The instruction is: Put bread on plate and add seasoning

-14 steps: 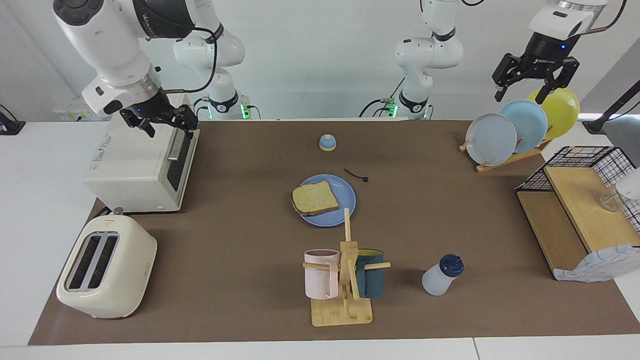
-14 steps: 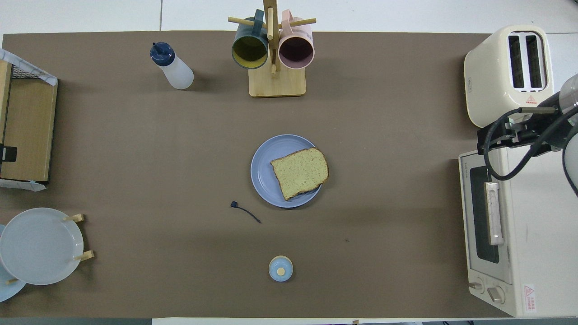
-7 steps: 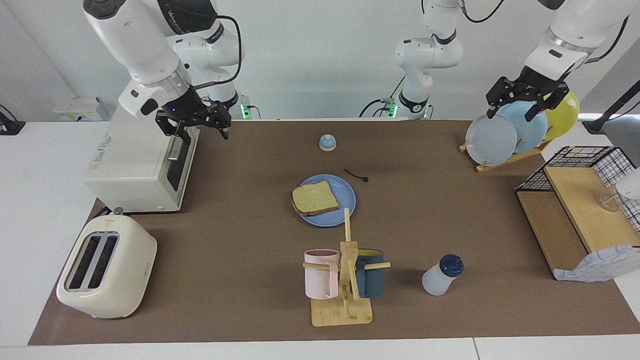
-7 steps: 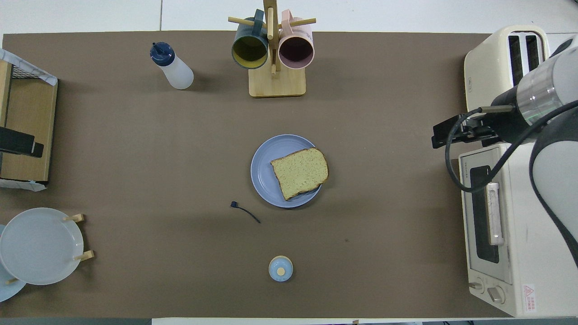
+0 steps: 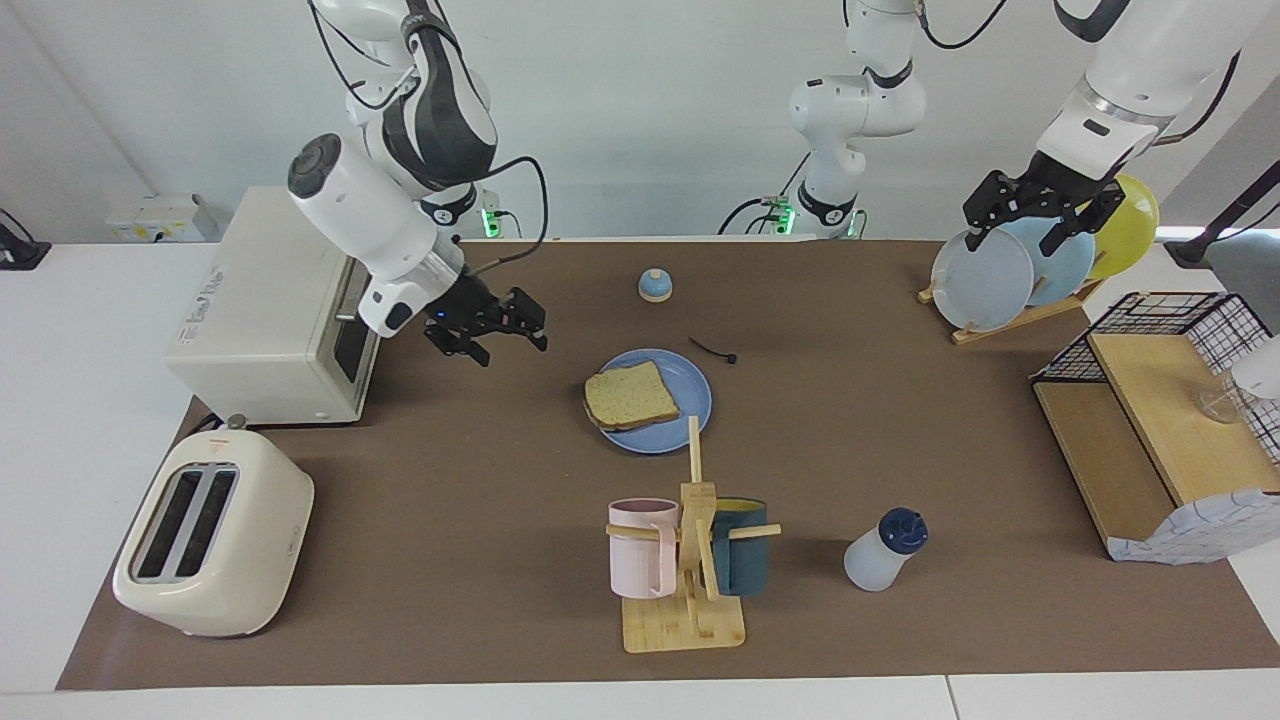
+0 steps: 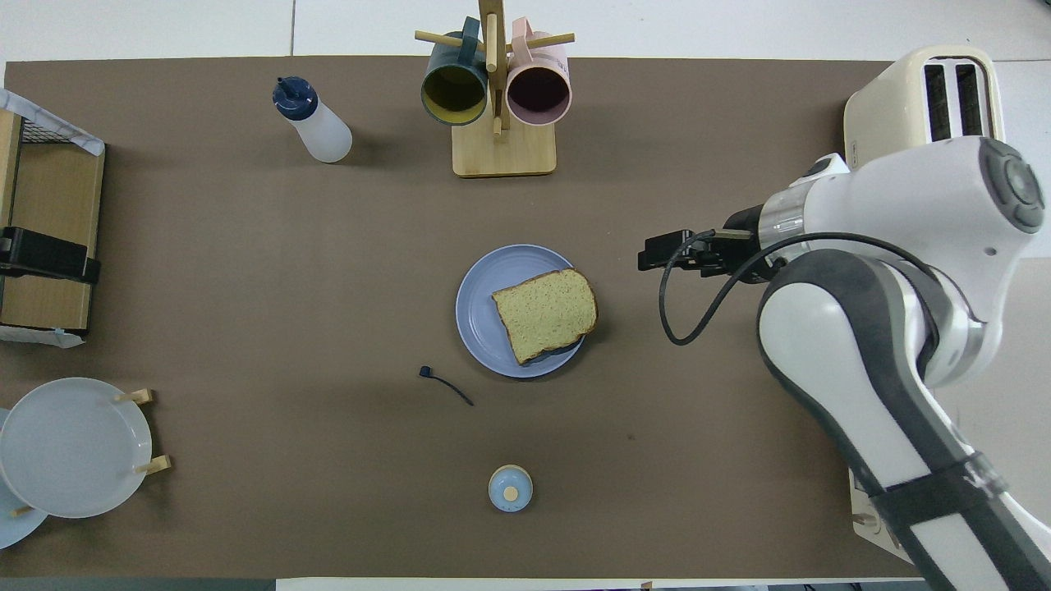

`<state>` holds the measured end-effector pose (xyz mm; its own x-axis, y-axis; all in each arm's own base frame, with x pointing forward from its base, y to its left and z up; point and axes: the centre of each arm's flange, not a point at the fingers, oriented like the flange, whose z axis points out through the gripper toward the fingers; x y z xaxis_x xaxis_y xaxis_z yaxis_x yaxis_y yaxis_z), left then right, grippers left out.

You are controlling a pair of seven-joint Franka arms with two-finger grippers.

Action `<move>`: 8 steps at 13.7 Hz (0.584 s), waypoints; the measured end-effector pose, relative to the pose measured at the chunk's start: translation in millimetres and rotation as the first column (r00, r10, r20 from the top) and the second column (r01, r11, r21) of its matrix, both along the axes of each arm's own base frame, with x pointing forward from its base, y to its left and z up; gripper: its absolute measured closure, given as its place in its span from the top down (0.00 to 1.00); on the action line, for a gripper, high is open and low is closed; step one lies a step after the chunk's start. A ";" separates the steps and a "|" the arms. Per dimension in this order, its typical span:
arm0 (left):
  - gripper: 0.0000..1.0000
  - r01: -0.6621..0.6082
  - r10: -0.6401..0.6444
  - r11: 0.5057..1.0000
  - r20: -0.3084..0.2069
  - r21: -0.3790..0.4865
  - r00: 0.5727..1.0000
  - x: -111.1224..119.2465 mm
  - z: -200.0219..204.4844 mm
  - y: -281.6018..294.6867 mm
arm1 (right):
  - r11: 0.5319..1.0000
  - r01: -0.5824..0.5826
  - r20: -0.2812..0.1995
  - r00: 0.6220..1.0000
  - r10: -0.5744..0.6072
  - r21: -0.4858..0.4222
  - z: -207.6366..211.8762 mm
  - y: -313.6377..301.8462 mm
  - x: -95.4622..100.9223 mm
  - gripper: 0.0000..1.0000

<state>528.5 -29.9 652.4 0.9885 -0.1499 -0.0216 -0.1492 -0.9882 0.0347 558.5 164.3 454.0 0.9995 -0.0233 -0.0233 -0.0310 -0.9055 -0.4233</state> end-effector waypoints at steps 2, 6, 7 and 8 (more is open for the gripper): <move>1.00 0.000 0.000 1.000 0.003 0.000 1.000 -0.5 1.3 -1.1 | 0.993 -0.085 -0.053 0.995 0.081 -0.082 25.0 -12.2 -1.2 1.00; 1.00 -0.002 0.002 1.000 0.002 0.000 1.000 -0.5 1.3 -1.2 | 0.926 -0.126 -0.096 0.991 0.098 -0.355 132.2 -94.6 -14.0 1.00; 1.00 -0.002 0.002 1.000 0.002 0.000 1.000 -0.5 1.3 -1.3 | 0.919 -0.128 -0.103 0.990 0.096 -0.374 145.5 -99.9 -20.7 1.00; 1.00 -0.001 0.001 1.000 0.002 0.000 1.000 -0.5 1.3 -1.5 | 0.916 -0.127 -0.102 0.990 0.095 -0.381 151.0 -101.4 -23.9 1.00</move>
<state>528.0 -31.4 653.8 0.9887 -0.1486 -0.0192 -0.1479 -0.9884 0.0341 534.6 62.9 605.0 0.9914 0.0647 -0.1142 0.0605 -0.9974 -0.0403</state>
